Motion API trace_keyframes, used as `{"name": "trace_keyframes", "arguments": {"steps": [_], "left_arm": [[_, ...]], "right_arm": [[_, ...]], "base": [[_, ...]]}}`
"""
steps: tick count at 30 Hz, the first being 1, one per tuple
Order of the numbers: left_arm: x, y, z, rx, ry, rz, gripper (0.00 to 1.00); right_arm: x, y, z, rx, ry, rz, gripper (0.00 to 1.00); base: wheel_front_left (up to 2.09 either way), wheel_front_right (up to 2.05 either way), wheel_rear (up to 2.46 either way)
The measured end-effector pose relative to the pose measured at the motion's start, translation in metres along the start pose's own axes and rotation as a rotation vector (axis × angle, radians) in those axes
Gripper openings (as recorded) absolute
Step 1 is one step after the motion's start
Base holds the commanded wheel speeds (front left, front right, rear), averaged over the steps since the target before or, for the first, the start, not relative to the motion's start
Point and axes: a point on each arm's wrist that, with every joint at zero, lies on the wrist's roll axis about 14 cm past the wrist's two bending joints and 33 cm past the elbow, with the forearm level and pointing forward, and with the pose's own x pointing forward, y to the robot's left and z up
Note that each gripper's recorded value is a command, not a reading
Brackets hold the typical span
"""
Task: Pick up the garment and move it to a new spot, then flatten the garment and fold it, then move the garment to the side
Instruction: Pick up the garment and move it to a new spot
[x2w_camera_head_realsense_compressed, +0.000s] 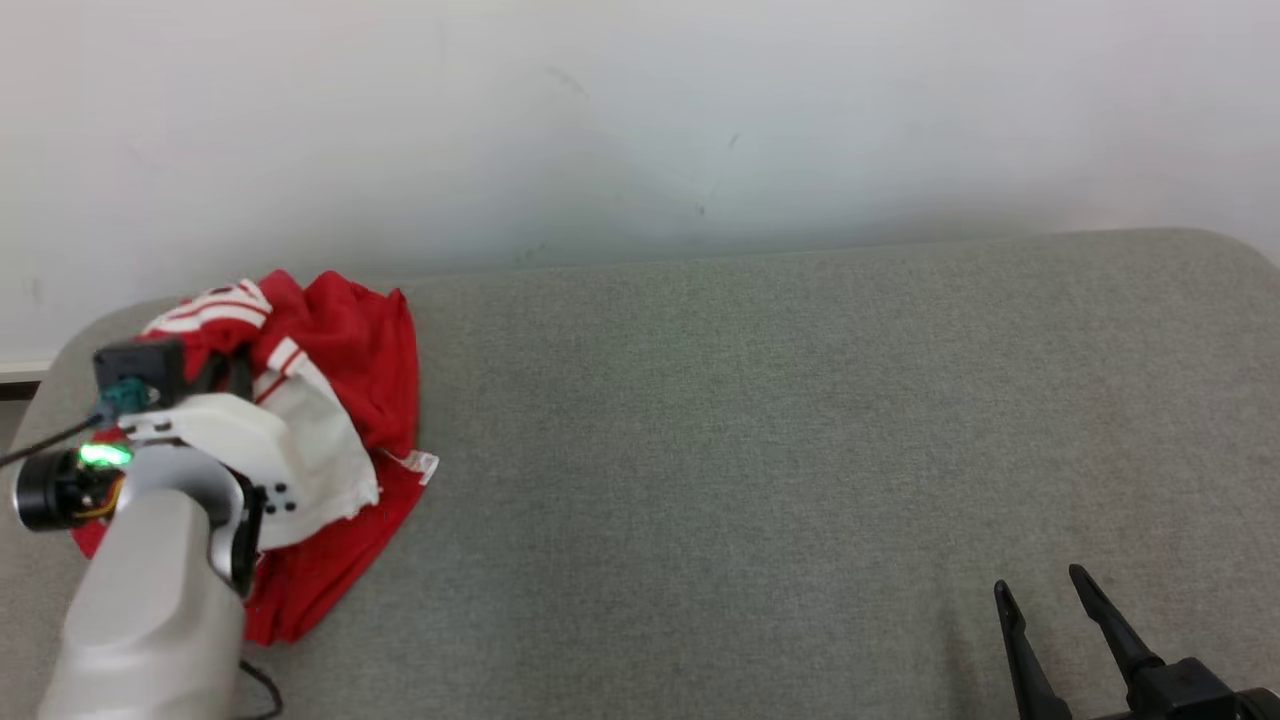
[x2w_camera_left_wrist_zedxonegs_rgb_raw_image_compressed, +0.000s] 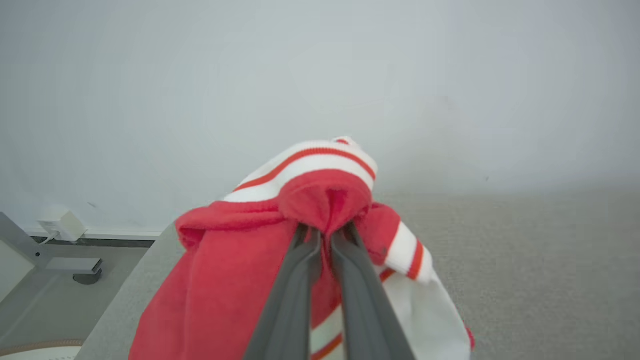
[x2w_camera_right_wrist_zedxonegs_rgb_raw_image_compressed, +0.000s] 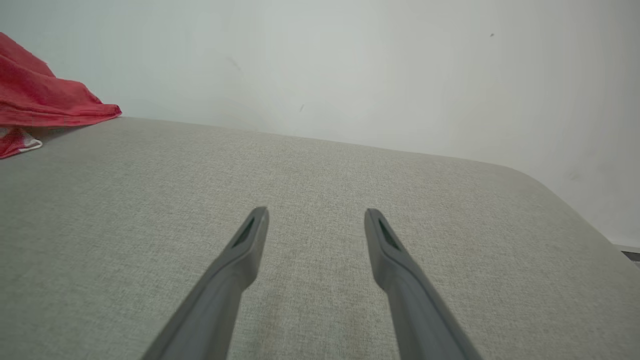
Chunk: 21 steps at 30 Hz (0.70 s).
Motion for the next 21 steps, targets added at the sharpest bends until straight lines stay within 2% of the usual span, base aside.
{"name": "trace_keyframes", "arguments": {"steps": [5, 10, 16, 21], "left_arm": [[0.003, 0.012, 0.058, -0.033, -0.134, -0.002, 0.00], [0.001, 0.000, 0.121, -0.018, -0.258, -0.066, 0.00], [-0.017, -0.033, 0.196, -0.050, -0.413, -0.180, 0.00], [-0.044, -0.083, 0.237, -0.088, -0.492, -0.335, 0.00]], "right_arm": [[-0.002, 0.004, 0.002, 0.003, -0.008, 0.010, 1.00], [-0.006, 0.002, 0.004, 0.007, -0.015, 0.002, 1.00], [-0.012, -0.001, 0.004, 0.023, -0.019, -0.020, 1.00], [-0.019, -0.007, 0.005, 0.030, -0.022, -0.046, 1.00]], "base": [[0.00, 0.00, 0.00], [0.00, 0.00, 0.00], [0.00, 0.00, 0.00], [0.00, 0.00, 0.00]]}}
